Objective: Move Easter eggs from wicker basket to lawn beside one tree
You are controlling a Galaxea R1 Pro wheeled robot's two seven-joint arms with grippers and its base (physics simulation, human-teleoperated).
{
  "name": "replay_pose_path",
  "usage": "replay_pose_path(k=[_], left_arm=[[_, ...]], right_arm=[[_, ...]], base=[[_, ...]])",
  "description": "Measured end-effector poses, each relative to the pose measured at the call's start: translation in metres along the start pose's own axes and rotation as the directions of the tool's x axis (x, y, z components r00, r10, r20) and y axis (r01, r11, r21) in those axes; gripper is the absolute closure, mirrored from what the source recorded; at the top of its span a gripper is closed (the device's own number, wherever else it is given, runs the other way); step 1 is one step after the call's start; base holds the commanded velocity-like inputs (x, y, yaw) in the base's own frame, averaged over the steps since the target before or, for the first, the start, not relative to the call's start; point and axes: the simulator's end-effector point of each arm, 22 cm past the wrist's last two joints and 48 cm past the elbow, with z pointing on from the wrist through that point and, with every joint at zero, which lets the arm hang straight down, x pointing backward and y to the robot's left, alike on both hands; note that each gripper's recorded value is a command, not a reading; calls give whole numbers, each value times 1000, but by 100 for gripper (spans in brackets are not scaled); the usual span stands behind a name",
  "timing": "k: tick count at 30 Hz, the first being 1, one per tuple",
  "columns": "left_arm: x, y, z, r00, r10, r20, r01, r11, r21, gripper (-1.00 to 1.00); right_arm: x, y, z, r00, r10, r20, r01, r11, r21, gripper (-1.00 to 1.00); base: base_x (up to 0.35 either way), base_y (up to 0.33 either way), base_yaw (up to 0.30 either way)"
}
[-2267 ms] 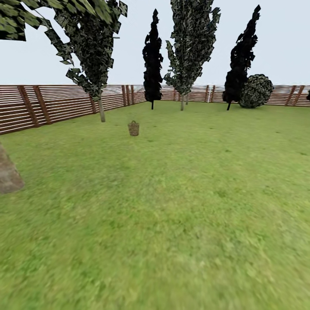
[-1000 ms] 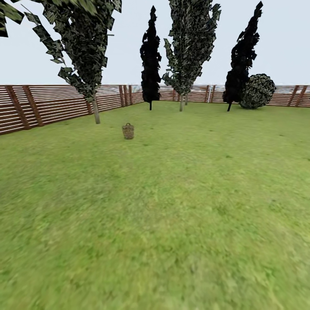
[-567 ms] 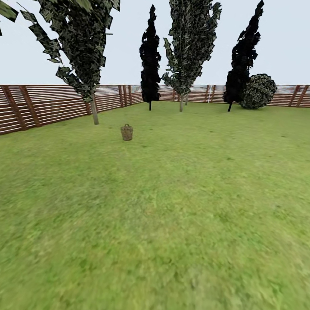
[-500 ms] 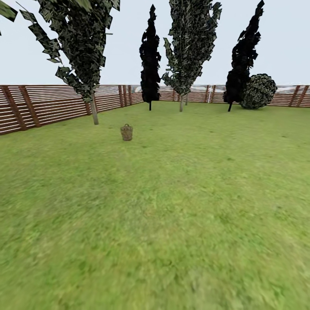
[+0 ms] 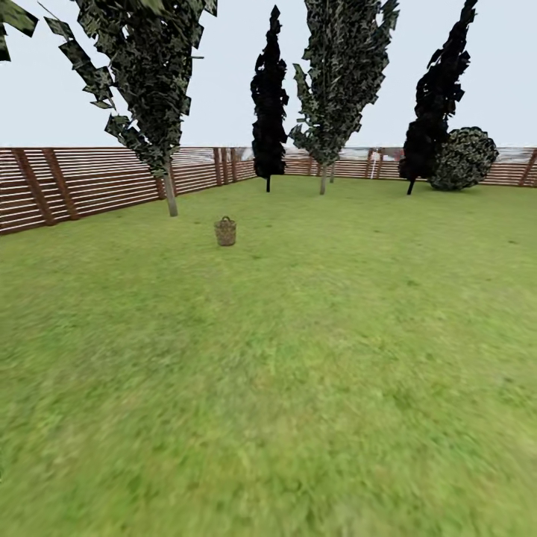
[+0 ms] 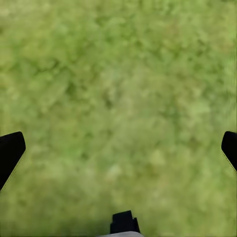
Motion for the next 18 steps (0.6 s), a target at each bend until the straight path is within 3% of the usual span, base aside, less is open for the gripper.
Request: replay_pose_path(k=[18], left_arm=[[0,0,0,1000,0,0,0,1000,0,-100]], right_arm=[[0,0,0,1000,0,0,0,1000,-1,-100]], base=[[334,-123,5]])
